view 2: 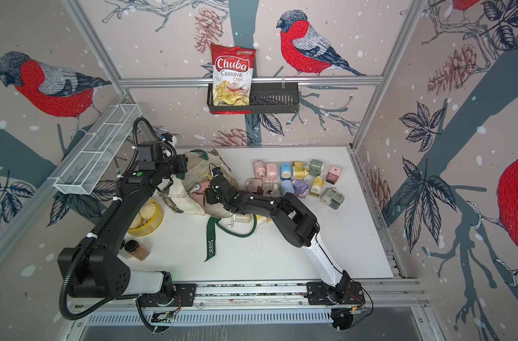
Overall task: Take out the pencil sharpeners from the tote bags
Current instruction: Adjust the canvas bag at the center of the board.
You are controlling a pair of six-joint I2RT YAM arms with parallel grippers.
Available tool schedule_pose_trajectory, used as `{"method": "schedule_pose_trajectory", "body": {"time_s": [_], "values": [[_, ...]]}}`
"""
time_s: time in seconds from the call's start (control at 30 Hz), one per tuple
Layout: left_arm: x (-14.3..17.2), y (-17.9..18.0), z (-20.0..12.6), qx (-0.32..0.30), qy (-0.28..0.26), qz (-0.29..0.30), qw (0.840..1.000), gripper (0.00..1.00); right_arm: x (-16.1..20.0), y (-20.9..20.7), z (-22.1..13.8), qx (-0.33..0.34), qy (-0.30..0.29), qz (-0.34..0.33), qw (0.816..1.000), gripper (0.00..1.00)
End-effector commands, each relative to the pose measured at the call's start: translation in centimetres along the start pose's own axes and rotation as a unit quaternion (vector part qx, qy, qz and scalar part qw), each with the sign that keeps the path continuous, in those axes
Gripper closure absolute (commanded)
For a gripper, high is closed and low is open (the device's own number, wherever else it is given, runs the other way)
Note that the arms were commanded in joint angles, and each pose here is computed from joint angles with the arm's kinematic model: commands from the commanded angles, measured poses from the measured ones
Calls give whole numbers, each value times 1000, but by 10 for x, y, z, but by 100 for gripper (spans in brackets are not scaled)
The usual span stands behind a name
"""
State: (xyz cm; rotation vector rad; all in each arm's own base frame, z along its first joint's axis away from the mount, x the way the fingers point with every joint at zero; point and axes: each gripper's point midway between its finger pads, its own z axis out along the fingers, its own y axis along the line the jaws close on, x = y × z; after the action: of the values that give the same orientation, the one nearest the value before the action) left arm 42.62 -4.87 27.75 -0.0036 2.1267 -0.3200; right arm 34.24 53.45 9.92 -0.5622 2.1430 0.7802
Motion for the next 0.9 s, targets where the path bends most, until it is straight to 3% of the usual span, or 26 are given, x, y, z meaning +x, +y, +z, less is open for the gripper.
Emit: {"method": "schedule_pose_trajectory", "body": {"time_s": [0.0,0.23,0.5,0.63,0.87], "values": [[-25,-4,-6,6,-47,11,999,100,18,20,-1,-12,20,-8,1000,38],[-25,-5,-6,4,-47,18,999,100,45,67,-4,-44,39,-20,998,38],[-5,-40,5,-12,7,87,996,100,67,117,-1,-88,56,-76,992,37],[-5,-42,-1,-5,-1,93,996,100,54,102,-10,-72,32,-67,995,35],[34,-36,-3,3,-11,116,993,100,32,55,-30,-54,-9,-43,998,27]]}}
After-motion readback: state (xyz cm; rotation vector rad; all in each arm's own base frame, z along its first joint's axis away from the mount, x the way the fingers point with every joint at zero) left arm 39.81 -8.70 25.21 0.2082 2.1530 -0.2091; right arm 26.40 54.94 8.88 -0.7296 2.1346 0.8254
